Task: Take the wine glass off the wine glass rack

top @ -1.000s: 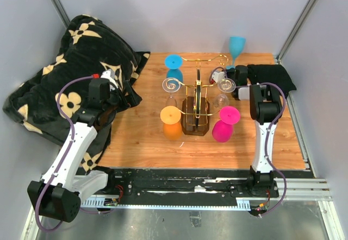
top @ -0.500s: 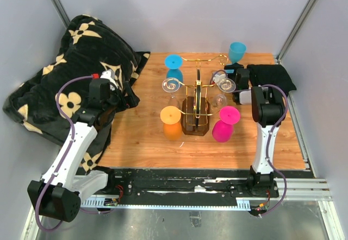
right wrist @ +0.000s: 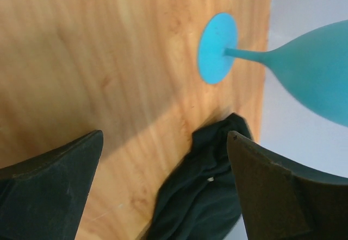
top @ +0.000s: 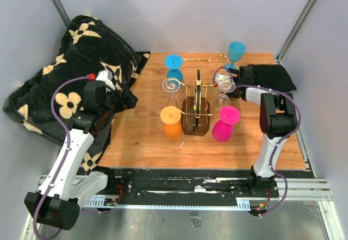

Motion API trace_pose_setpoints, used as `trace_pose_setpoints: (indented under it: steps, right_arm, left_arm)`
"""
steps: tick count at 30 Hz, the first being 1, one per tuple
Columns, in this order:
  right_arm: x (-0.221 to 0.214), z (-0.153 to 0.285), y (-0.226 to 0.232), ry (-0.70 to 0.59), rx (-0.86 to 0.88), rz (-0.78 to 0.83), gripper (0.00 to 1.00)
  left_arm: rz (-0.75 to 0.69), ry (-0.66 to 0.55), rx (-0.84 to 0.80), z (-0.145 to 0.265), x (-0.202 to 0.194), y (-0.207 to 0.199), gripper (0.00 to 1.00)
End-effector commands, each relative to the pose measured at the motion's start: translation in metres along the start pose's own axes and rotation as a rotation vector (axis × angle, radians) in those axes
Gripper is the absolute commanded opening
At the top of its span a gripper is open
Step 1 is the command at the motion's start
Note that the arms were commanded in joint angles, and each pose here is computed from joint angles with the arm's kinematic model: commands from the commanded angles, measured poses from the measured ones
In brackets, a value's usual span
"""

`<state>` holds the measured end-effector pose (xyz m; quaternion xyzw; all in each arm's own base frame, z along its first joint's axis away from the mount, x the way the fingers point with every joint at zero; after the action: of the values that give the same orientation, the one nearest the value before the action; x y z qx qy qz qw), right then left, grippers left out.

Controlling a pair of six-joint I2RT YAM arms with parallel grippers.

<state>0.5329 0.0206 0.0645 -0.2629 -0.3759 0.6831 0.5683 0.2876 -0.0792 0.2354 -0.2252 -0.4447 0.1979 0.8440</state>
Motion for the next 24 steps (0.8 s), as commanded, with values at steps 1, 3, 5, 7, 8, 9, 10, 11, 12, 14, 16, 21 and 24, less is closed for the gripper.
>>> trace_pose_setpoints:
  steps: [1, 3, 5, 7, 8, 9, 10, 11, 12, 14, 16, 21, 24]
  right_arm:
    - [0.008, 0.029, 0.081, -0.032, 0.372, -0.296, 0.98]
    - [0.002, 0.039, 0.081, -0.030, 0.414, -0.425, 0.99]
    - [0.000, 0.059, 0.056, -0.071, 0.393, -0.565, 0.99]
    - [-0.006, 0.070, 0.039, -0.087, 0.359, -0.701, 1.00]
    - [-0.007, 0.074, 0.033, -0.102, 0.353, -0.788, 0.96]
    - [-0.007, 0.079, 0.020, -0.126, 0.354, -0.873, 0.91]
    - [-0.008, 0.083, 0.012, -0.119, 0.364, -0.974, 0.86]
    - [-0.009, 0.090, 0.009, -0.092, 0.392, -1.076, 0.84]
    - [-0.005, 0.098, 0.008, -0.074, 0.426, -1.155, 0.87]
    - [-0.018, 0.115, 0.011, 0.114, 0.393, -1.305, 0.97]
    - [-0.024, 0.136, 0.008, 0.240, 0.315, -1.424, 0.99]
    - [-0.023, 0.202, -0.015, 0.330, 0.187, -1.693, 1.00]
    - [-0.023, 0.240, -0.046, 0.236, -0.073, -1.754, 0.99]
  left_arm:
    - [-0.014, 0.023, -0.016, 0.006, -0.007, 0.000, 1.00]
    - [-0.015, 0.028, -0.019, 0.010, -0.008, -0.001, 1.00]
    - [-0.016, 0.018, -0.025, 0.014, -0.007, -0.001, 1.00]
    - [-0.008, 0.013, -0.037, 0.016, -0.007, -0.004, 1.00]
    - [-0.002, 0.022, -0.049, 0.017, -0.007, -0.007, 1.00]
    - [0.008, 0.032, -0.064, 0.018, -0.009, -0.010, 1.00]
    - [0.026, 0.038, -0.085, 0.018, -0.009, -0.015, 1.00]
    - [0.041, 0.051, -0.110, 0.018, -0.010, -0.020, 1.00]
    - [0.053, 0.063, -0.133, 0.018, -0.010, -0.026, 1.00]
    - [0.069, 0.068, -0.143, 0.021, -0.006, -0.032, 1.00]
    - [0.065, 0.050, -0.126, 0.022, -0.002, -0.030, 1.00]
    - [0.068, 0.015, -0.076, 0.026, 0.006, -0.024, 1.00]
    - [0.068, 0.006, -0.064, 0.027, 0.009, -0.024, 1.00]
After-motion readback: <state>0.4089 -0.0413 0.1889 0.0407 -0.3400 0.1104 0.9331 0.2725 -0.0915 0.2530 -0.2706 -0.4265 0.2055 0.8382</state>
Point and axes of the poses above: each gripper's point midway between its finger pads, its own z axis back along the fingers, its own y axis along the line the jaws close on, x = y × z, the point moved 1 cm from there along z, back along the fingers, and after that the axes turned 14 degrees about z, right-handed, at the moved point
